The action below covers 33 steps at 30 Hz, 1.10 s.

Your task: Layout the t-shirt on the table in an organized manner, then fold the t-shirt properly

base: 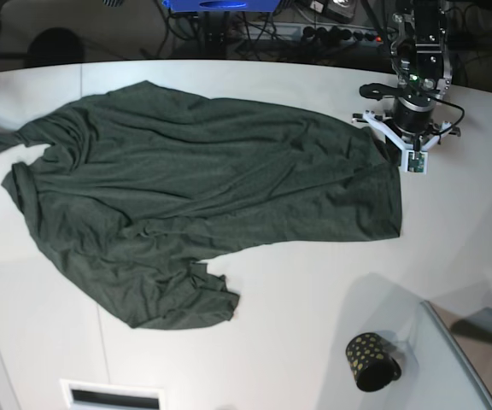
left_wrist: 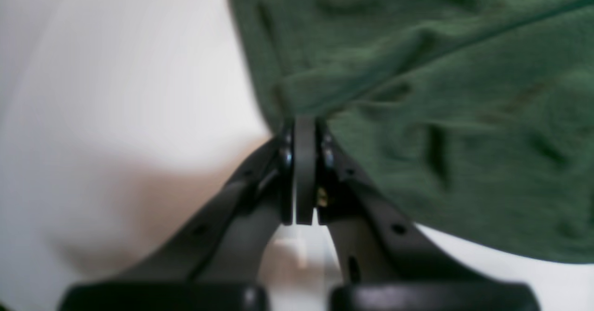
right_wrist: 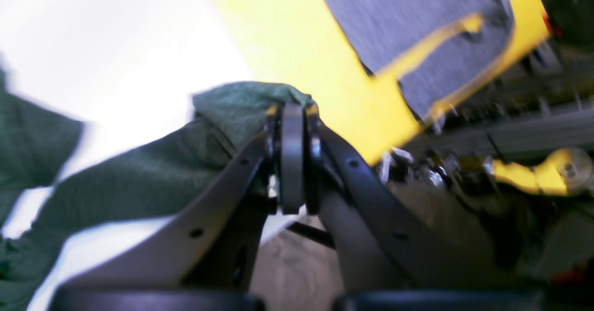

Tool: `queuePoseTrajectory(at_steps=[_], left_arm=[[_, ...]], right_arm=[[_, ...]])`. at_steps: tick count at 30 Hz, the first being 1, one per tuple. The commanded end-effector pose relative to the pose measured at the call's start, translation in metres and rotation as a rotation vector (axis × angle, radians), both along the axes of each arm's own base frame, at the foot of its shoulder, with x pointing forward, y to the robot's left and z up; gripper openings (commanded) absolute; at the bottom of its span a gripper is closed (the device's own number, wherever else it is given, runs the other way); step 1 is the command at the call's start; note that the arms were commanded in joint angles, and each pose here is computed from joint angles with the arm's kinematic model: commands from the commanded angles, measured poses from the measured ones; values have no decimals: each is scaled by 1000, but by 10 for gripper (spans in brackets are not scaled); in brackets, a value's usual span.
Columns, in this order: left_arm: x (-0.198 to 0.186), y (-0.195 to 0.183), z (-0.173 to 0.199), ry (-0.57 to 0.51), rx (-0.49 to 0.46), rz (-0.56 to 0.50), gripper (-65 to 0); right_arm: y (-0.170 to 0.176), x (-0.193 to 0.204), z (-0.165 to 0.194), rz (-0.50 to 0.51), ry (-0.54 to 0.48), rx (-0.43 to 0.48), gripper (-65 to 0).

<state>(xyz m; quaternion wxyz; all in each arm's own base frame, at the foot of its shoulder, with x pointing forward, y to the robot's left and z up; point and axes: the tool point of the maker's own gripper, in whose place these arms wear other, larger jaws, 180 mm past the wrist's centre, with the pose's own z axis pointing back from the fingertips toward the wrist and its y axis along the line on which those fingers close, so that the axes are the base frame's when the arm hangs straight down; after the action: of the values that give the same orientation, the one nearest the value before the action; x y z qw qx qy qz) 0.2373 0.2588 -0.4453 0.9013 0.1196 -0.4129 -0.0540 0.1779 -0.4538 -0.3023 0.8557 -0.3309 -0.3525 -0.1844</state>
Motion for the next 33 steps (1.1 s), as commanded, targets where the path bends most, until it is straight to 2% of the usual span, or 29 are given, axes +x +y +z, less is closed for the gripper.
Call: queuePoseTrajectory(at_steps=[1, 4, 7, 9, 11, 14, 17, 19, 24, 26, 28, 30, 33], left_arm=[[7, 11, 14, -47, 27, 11, -650], [6, 21, 17, -52, 38, 35, -650], [5, 26, 18, -54, 42, 45, -650], [5, 26, 18, -54, 42, 47, -650], [5, 25, 18, -54, 41, 44, -650], [5, 24, 17, -53, 40, 40, -650], [10, 19, 23, -72, 36, 32, -650], [13, 16, 29, -92, 28, 30, -650], [17, -10, 22, -100, -34, 37, -650], [23, -36, 13, -84, -65, -14, -650], [24, -58, 0, -52, -93, -62, -650], [26, -74, -13, -23, -113, -92, -650], [27, -79, -27, 15, -125, -100, -650]], right_arm=[[-18, 2, 17, -18, -33, -51, -650], [-41, -7, 5, -72, 13, -38, -650], [-49, -2, -12, -88, 39, -7, -647], [-46, 7, -23, -75, 40, 20, -615], [-29, 28, -33, 13, 70, 37, -539], [12, 64, -50, 217, 150, 54, -414], [42, 87, -59, 335, 182, 63, -357], [60, 97, -65, 393, 199, 67, -357], [130, 118, -95, 572, 224, 122, -366], [159, 123, -109, 648, 203, 148, -423], [182, 128, -115, 704, 172, 164, -545], [197, 127, -130, 731, 201, 195, -648], [196, 128, -149, 713, 237, 241, -642]])
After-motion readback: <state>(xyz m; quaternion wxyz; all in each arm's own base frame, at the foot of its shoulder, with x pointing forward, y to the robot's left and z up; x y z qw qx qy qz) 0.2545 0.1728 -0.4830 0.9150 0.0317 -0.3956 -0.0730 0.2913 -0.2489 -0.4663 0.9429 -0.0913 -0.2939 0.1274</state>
